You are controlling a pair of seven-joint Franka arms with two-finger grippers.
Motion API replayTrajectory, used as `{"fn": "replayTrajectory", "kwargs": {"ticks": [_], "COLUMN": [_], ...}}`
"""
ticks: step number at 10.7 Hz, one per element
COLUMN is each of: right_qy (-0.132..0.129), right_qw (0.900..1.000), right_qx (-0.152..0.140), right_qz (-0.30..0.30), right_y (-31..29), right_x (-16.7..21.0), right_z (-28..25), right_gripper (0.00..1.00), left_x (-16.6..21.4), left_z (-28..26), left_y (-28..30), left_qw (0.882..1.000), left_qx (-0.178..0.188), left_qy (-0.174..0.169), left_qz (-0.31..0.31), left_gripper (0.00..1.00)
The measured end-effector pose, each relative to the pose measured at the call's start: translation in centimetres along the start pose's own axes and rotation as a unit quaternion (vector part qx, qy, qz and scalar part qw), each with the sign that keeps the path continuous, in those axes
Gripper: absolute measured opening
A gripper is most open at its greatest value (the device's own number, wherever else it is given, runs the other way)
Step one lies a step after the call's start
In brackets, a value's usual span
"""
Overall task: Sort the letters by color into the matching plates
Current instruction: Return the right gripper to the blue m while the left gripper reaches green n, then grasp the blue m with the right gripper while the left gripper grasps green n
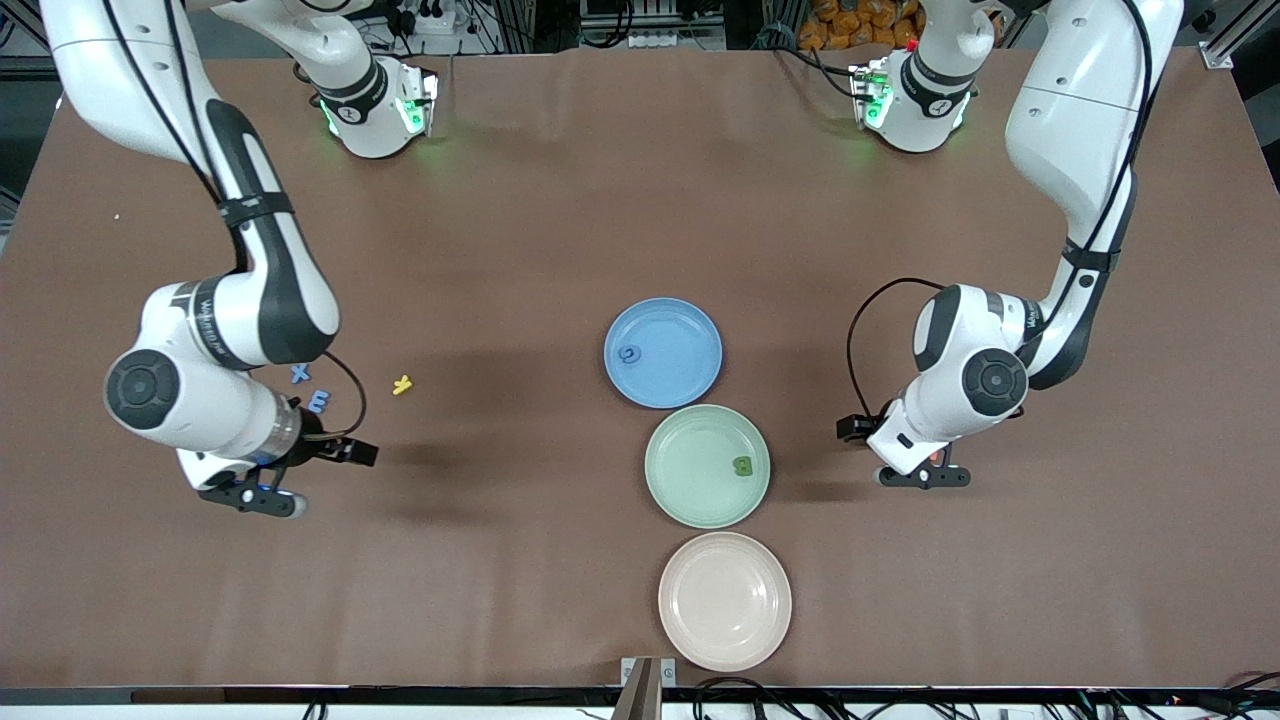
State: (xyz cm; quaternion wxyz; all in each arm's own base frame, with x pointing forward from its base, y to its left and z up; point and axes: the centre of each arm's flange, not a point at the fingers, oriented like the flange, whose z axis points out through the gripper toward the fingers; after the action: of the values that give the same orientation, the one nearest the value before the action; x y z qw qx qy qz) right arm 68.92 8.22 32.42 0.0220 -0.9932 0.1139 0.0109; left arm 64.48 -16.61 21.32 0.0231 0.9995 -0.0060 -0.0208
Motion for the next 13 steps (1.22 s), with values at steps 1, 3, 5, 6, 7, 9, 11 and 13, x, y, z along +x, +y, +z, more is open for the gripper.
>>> {"fn": "replayTrajectory", "kwargs": {"ticks": [1, 3, 5, 6, 7, 9, 11, 13], "right_qy": [-0.002, -0.013, -0.005, -0.002, -0.003, 0.006, 0.007, 0.006], "right_qw": [1.0, 0.999, 0.998, 0.998, 0.997, 0.996, 0.996, 0.996], "right_qx": [0.0, -0.004, -0.002, -0.001, -0.001, 0.0, 0.0, -0.001], "right_qz": [0.013, 0.037, 0.059, 0.068, 0.075, 0.084, 0.087, 0.087], "right_y": [1.8, 4.9, 7.8, 9.2, 10.2, 11.5, 12.1, 12.3], "right_x": [0.3, 0.1, -0.4, -0.6, -0.9, -1.6, -2.8, -4.0], "right_z": [0.6, 2.2, 3.7, 4.4, 4.9, 6.5, 8.6, 10.1], "right_gripper": [1.0, 1.0, 1.0, 1.0, 1.0, 1.0, 1.0, 1.0], "left_x": [0.1, 0.3, 0.2, 0.0, -0.3, -1.3, -1.6, -1.6], "left_z": [0.2, 0.2, 0.3, 0.6, 1.2, 2.9, 3.5, 3.4], "left_y": [-0.8, -1.9, -1.8, -1.7, -1.7, -2.0, -2.8, -3.1], "left_qw": [1.0, 0.999, 0.997, 0.995, 0.992, 0.989, 0.988, 0.987], "left_qx": [0.0, 0.0, 0.0, -0.002, -0.006, -0.015, -0.015, -0.015], "left_qy": [-0.002, -0.002, 0.0, 0.003, 0.013, 0.032, 0.033, 0.033], "left_qz": [-0.007, -0.036, -0.083, -0.103, -0.123, -0.144, -0.151, -0.154], "left_gripper": [1.0, 1.0, 0.96, 0.93, 0.93, 0.93, 0.9, 0.81]}}
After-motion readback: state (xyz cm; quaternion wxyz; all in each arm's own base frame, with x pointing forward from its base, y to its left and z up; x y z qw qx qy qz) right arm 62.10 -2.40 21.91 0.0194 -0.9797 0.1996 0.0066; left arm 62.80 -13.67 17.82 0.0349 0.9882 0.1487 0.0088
